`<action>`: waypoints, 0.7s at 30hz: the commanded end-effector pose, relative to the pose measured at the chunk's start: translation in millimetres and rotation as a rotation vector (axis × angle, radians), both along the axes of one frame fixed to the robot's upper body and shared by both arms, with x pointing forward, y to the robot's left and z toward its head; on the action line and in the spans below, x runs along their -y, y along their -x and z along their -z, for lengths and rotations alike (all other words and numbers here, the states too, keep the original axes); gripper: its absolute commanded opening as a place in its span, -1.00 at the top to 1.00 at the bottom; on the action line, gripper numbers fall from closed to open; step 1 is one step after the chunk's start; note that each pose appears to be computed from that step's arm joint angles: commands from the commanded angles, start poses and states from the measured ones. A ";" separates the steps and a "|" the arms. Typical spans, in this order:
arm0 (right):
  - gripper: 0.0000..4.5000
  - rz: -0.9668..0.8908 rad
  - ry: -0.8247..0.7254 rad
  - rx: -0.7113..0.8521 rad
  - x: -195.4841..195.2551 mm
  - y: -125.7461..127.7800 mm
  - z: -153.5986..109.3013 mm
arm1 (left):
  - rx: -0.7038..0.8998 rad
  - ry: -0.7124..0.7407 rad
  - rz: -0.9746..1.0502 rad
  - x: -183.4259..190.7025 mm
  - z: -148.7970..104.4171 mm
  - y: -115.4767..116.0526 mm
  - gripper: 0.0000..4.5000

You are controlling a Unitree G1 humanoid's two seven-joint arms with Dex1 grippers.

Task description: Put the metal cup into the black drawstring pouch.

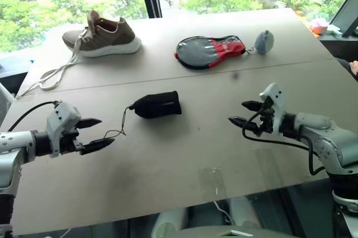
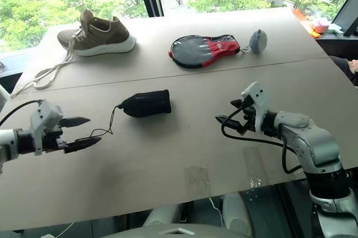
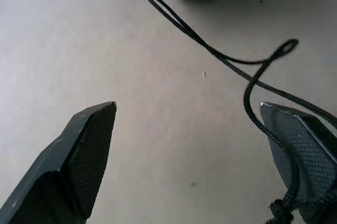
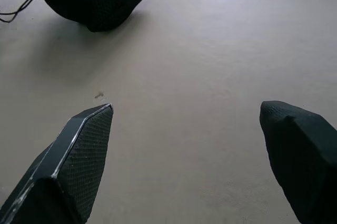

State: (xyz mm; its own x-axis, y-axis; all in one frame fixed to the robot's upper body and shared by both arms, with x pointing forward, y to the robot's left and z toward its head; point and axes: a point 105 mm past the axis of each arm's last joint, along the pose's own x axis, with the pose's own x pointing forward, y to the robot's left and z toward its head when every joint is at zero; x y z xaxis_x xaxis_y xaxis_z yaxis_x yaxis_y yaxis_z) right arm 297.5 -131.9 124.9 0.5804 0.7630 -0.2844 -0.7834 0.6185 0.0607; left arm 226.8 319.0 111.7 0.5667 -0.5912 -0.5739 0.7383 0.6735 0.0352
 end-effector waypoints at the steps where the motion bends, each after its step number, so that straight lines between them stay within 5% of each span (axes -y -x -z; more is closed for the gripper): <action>1: -1.00 -0.008 0.011 0.076 16.5 6.9 0.2 | -0.060 0.027 0.070 9.9 1.4 30.6 -0.99; 4: -1.00 -0.022 0.050 0.084 29.9 19.0 15.8 | -0.062 -0.034 0.022 -0.5 20.3 43.8 -0.99; 9: -1.00 -0.031 0.056 0.117 49.9 42.8 39.7 | 0.100 0.030 -0.148 -8.6 31.0 32.0 -0.99; 15: -1.00 0.006 -0.104 0.168 66.9 65.6 32.1 | 0.221 -0.005 -0.281 -21.5 51.2 58.2 -0.99; 21: -1.00 0.013 -0.077 0.211 82.4 68.3 42.2 | 0.304 0.005 -0.403 -42.1 57.4 74.9 -0.99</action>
State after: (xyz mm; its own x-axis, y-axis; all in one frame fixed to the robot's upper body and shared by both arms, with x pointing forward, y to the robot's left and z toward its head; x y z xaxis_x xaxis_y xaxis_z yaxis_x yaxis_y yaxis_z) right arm 228.8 -210.6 77.0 0.6260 0.7694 -0.1275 -0.7769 0.6294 -0.0161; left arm 161.0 350.2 54.8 0.8754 -0.3440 -0.3395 0.4158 0.8942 0.1661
